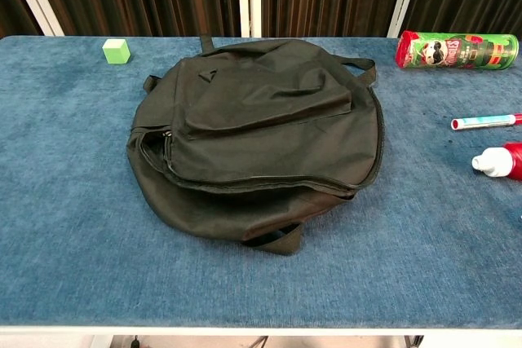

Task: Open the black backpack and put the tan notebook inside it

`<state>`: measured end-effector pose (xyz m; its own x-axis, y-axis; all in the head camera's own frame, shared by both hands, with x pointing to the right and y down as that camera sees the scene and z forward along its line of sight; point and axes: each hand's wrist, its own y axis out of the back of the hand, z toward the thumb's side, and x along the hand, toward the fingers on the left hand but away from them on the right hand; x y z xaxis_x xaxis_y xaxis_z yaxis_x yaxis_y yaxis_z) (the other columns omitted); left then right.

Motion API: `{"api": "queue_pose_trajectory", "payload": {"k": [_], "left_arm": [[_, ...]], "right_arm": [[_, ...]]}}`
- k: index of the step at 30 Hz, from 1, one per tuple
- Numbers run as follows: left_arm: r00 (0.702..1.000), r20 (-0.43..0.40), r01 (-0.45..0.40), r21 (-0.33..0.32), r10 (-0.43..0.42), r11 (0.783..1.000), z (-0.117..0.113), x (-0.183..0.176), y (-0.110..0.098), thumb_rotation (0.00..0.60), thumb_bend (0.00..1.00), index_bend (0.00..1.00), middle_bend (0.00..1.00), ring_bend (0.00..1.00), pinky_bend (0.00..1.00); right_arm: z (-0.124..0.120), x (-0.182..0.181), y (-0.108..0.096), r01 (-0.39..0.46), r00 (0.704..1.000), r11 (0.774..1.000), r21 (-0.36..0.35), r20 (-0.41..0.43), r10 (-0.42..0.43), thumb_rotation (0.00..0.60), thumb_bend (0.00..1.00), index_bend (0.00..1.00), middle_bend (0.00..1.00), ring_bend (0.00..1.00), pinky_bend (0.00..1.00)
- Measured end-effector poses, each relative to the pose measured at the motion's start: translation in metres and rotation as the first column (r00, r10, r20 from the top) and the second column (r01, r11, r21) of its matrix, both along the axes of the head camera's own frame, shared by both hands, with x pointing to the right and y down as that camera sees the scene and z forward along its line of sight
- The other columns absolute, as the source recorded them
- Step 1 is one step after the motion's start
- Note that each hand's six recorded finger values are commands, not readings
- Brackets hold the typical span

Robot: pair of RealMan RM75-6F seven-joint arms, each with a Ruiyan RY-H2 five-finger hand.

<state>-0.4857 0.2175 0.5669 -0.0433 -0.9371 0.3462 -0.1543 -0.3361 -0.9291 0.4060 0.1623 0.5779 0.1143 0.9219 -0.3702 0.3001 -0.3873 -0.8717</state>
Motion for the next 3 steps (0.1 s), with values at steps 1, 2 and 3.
{"api": "queue_pose_trajectory", "payload": {"k": [1,2,3], "left_arm": [[1.0,0.003,-0.004,0.011,0.004,1.0,-0.003,0.002,0.006,0.6,0.05,0.28,0.26,0.2,0.21],[1.0,0.007,-0.008,0.018,0.008,1.0,-0.006,0.004,0.01,0.6,0.05,0.28,0.26,0.2,0.21],[1.0,0.01,-0.013,0.024,0.013,1.0,-0.008,0.006,0.015,0.6,0.05,0.28,0.26,0.2,0.22]], "right_arm": [[-0.001,0.009,0.007,-0.017,1.0,1.0,0.001,0.005,0.017,0.6,0.37,0.08,0.14,0.0,0.0],[-0.002,0.016,0.011,-0.029,1.0,1.0,0.005,0.01,0.029,0.6,0.37,0.08,0.14,0.0,0.0],[-0.003,0.023,0.016,-0.042,0.999,0.999,0.007,0.015,0.042,0.6,0.37,0.08,0.14,0.0,0.0]]}}
